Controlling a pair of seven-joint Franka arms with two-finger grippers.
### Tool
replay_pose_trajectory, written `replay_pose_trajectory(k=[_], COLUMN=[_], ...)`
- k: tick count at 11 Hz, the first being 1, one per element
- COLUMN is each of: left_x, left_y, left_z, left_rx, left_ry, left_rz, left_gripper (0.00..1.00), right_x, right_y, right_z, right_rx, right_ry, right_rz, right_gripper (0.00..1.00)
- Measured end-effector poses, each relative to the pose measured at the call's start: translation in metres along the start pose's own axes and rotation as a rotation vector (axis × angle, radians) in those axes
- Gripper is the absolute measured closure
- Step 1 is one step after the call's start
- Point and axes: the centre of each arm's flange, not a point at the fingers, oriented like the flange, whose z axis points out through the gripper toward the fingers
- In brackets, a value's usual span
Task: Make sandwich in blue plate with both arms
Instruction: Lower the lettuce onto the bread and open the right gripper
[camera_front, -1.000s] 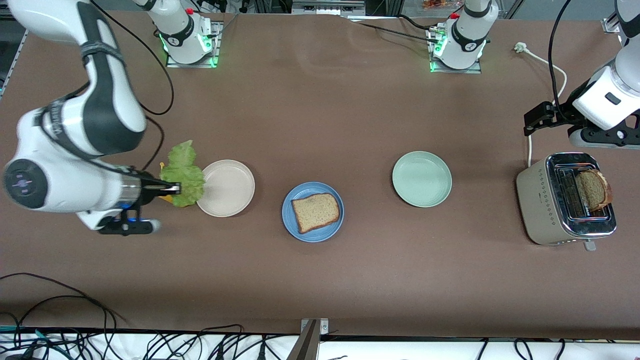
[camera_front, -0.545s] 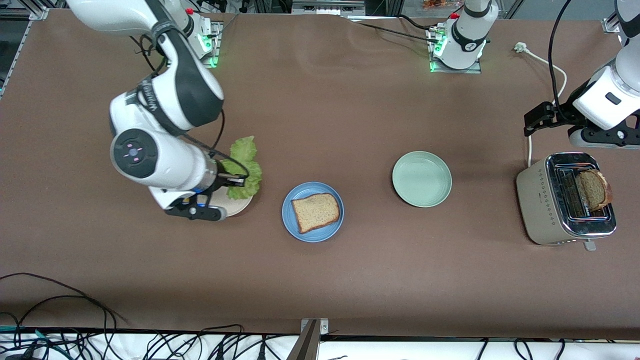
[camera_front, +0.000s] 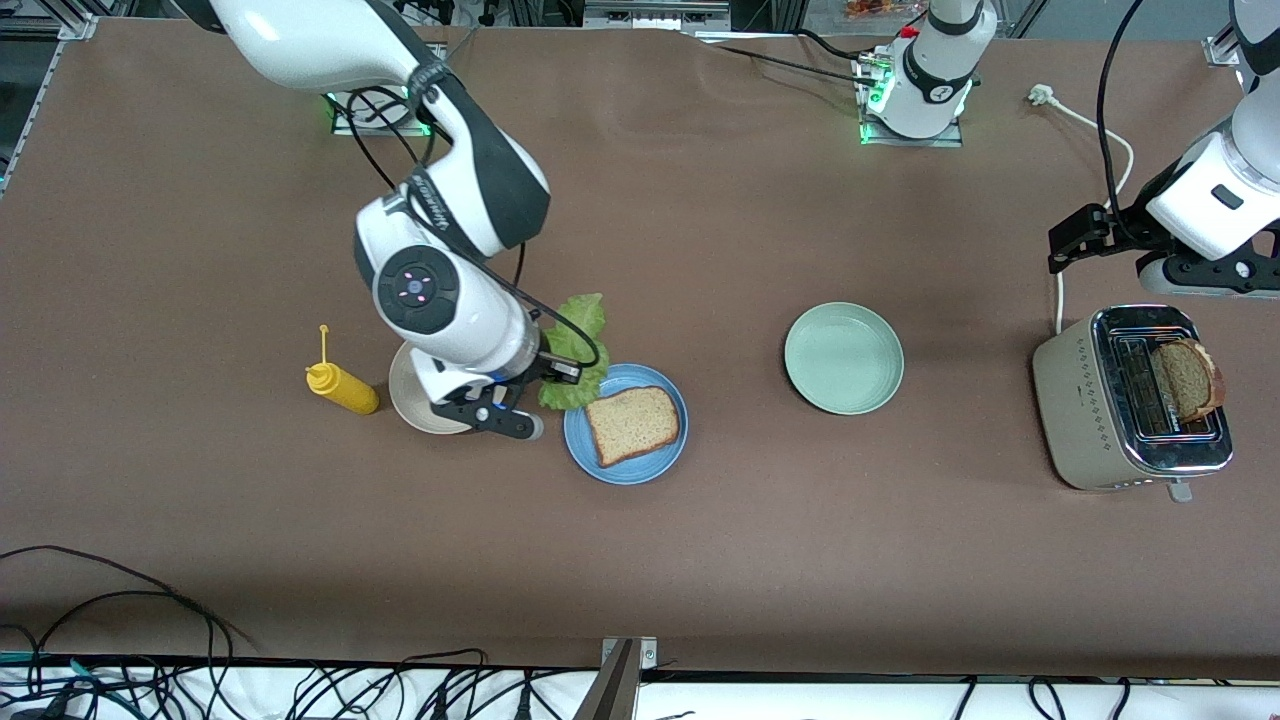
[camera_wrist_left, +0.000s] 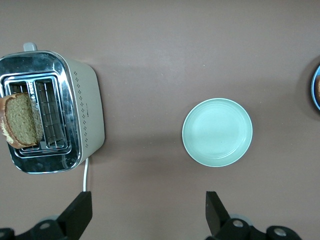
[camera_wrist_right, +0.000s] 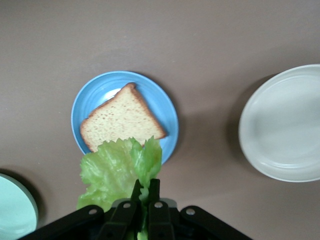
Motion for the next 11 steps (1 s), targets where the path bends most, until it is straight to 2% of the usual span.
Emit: replay_pose_trajectory(k=[4, 11], left_x=[0.001, 0.002], left_y=[0.000, -0.002], left_z=[-0.001, -0.002], left_rx=[0.000, 0.000], left_ry=[0.010, 0.022], left_rz=[0.000, -0.004], left_gripper=[0.00, 0.00], right_x=[-0.009, 0.013], right_y=[-0.026, -0.029], right_z=[0.036, 0.143], right_rx=[0.048, 0.061], right_ry=[0.036, 0.133], right_rz=[0.040, 0.029], right_gripper=[0.93, 0.93])
